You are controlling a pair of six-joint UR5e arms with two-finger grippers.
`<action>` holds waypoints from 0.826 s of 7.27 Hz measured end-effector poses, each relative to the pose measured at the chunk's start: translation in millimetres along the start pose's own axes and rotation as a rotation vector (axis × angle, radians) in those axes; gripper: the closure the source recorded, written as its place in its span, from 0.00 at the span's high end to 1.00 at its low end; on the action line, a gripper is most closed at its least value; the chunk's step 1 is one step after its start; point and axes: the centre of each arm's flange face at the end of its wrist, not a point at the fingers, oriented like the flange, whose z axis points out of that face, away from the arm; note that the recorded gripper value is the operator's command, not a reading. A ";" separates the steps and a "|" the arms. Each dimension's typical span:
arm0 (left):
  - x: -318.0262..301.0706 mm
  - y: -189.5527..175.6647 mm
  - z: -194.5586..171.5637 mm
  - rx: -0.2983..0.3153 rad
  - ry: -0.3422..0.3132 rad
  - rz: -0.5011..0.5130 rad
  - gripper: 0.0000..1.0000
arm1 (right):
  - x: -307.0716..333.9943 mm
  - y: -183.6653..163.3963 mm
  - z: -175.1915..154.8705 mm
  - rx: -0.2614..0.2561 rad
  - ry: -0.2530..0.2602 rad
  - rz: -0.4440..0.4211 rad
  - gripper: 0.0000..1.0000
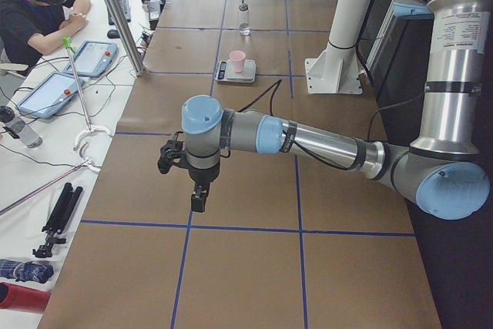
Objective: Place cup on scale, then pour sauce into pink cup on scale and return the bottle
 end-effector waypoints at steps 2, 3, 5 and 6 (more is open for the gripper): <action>-2.4 2.3 3.0 -0.006 0.001 -0.005 1.00 | 0.3 0.7 0.3 -0.001 -0.004 0.002 1.00; -4.5 5.2 5.8 -0.011 0.002 -0.010 1.00 | 0.3 0.8 0.3 -0.001 -0.004 0.002 1.00; -9.1 10.4 11.8 -0.023 0.004 -0.020 1.00 | 0.3 0.8 0.3 -0.001 -0.004 0.002 1.00; -12.6 16.2 16.6 -0.033 0.005 -0.029 1.00 | 0.2 0.9 0.4 -0.001 -0.004 0.002 1.00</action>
